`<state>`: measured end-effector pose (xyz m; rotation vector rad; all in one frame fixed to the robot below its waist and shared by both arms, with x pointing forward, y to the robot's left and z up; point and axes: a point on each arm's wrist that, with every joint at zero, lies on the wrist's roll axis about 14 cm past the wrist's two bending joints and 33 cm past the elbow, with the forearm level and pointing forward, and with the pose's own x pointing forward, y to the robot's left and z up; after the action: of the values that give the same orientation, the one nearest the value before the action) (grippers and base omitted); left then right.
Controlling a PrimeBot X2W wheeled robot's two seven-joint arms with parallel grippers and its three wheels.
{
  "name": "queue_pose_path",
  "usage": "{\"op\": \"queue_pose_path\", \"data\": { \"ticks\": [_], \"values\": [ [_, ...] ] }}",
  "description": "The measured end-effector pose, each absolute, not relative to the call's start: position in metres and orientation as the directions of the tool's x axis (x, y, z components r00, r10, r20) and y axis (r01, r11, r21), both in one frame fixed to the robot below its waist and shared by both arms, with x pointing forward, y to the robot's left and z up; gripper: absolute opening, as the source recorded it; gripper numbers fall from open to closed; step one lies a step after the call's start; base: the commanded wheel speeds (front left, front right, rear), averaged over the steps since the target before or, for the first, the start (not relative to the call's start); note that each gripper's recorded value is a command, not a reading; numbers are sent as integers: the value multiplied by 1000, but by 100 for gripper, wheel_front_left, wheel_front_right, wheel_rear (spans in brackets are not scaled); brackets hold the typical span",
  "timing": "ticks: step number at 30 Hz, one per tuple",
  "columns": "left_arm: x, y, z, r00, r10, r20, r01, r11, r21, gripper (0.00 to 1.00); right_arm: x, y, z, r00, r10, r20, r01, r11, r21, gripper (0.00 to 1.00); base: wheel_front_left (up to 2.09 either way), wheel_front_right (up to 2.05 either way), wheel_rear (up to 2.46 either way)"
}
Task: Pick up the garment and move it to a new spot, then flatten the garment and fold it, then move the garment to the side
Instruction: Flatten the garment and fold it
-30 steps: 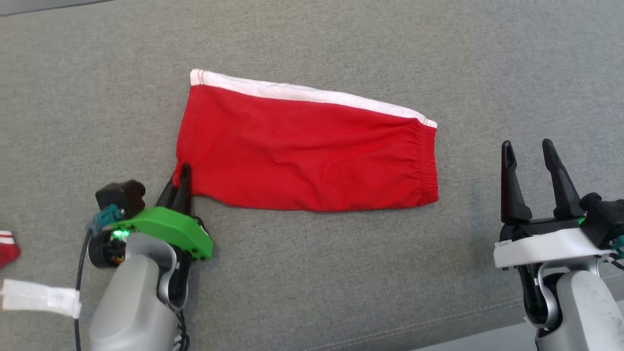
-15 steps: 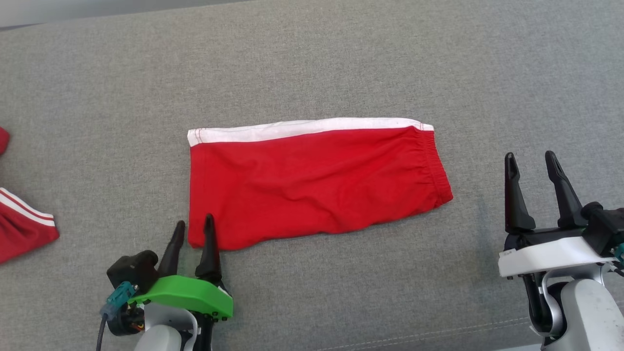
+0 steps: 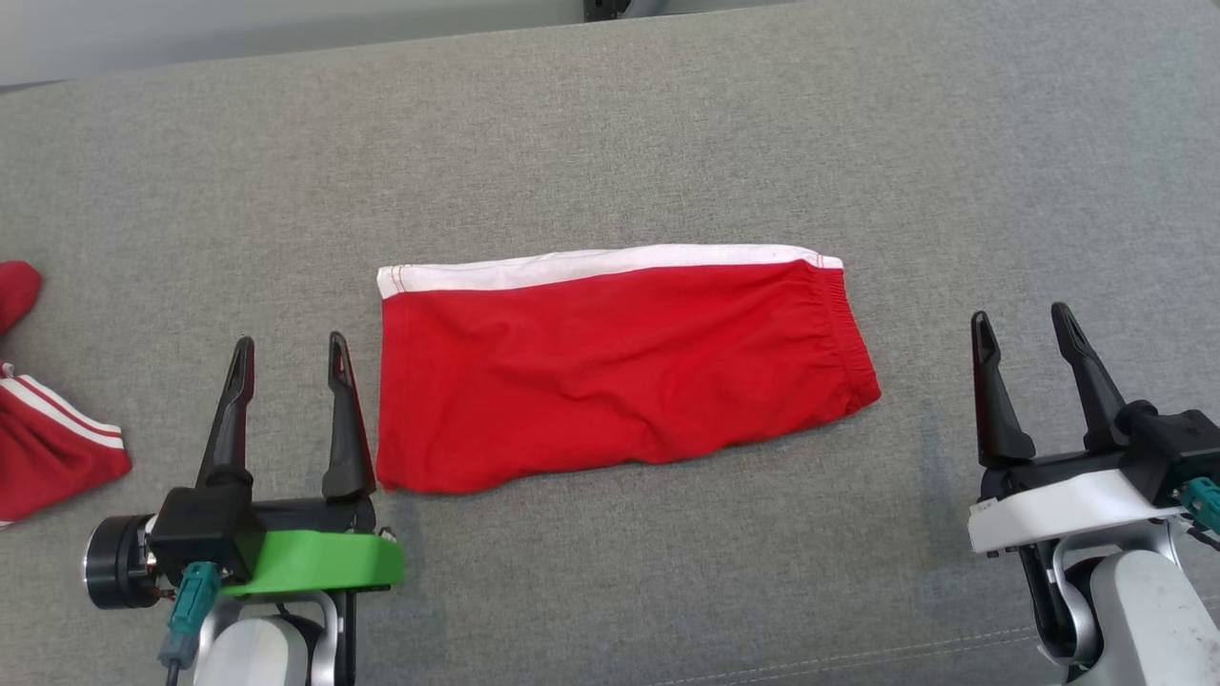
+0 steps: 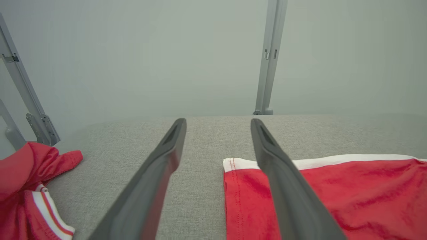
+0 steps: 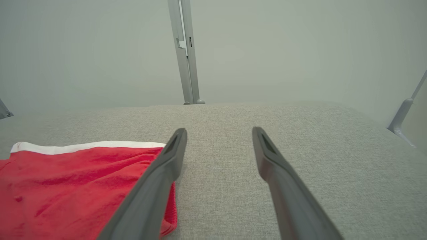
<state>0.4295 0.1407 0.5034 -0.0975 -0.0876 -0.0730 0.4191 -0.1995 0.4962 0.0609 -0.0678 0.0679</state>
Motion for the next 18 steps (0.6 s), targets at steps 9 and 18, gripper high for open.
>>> {"op": "queue_pose_path", "data": {
  "ticks": [9, 18],
  "values": [
    [423, 142, 497, 995, -68, 69, 75, 992, -102, 100, 424, -192, 488, 994, 102, 36, -104, 994, 43, 100, 0, 0, 0],
    [429, 143, 494, 996, -60, 66, 68, 991, -117, 100, 464, -162, 458, 967, 238, -95, -238, 971, 10, 100, 0, 0, 0]
  ]
}}
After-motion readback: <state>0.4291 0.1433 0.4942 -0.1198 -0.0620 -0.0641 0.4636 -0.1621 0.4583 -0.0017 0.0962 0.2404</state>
